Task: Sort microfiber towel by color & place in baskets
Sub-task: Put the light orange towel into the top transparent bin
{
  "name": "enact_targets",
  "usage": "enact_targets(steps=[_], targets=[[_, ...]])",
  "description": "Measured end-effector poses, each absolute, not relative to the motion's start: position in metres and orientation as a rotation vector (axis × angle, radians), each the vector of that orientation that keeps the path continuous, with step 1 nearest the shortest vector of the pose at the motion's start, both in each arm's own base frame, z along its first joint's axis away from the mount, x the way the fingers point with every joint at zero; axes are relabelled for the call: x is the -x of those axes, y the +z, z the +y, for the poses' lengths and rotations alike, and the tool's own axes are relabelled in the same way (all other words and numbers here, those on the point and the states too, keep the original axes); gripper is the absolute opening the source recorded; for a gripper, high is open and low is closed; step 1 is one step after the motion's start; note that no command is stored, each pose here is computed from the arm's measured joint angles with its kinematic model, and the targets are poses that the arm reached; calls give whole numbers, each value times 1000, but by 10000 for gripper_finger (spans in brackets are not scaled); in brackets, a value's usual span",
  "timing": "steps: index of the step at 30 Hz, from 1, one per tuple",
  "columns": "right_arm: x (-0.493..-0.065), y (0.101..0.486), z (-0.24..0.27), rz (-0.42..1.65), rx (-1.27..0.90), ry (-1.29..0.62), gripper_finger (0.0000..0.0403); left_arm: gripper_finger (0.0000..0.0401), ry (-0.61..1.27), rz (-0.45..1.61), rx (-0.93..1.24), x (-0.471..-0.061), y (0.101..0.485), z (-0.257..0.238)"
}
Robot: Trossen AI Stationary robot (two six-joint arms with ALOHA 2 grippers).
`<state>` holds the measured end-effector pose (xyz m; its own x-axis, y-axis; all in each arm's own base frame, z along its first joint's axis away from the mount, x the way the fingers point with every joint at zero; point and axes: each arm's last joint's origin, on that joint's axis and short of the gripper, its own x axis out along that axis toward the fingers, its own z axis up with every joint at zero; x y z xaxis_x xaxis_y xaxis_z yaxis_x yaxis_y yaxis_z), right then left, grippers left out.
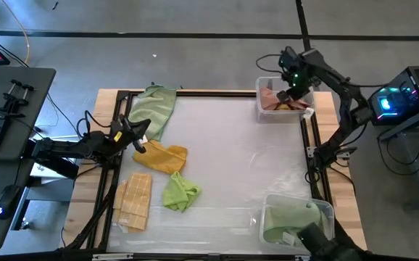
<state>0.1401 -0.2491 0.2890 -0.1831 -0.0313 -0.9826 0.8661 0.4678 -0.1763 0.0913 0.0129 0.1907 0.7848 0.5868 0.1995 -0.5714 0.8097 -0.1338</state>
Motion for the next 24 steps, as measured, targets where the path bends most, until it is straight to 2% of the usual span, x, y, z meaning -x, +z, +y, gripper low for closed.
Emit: enact_targets(steps=[3,8,16,24], targets=[[-141,266,-251,1536,-736,-950,4,0,626,-237,67,-91,191,13],[-143,235,-256,1455,-710,-998,9,0,626,-238,68,-91,191,13],[-146,240,-256,1448,-654,-1040,6,0,626,-239,68,-91,191,13],[-135,272,-238,1320,-668,-1101,54,0,626,-239,70,-91,191,13]])
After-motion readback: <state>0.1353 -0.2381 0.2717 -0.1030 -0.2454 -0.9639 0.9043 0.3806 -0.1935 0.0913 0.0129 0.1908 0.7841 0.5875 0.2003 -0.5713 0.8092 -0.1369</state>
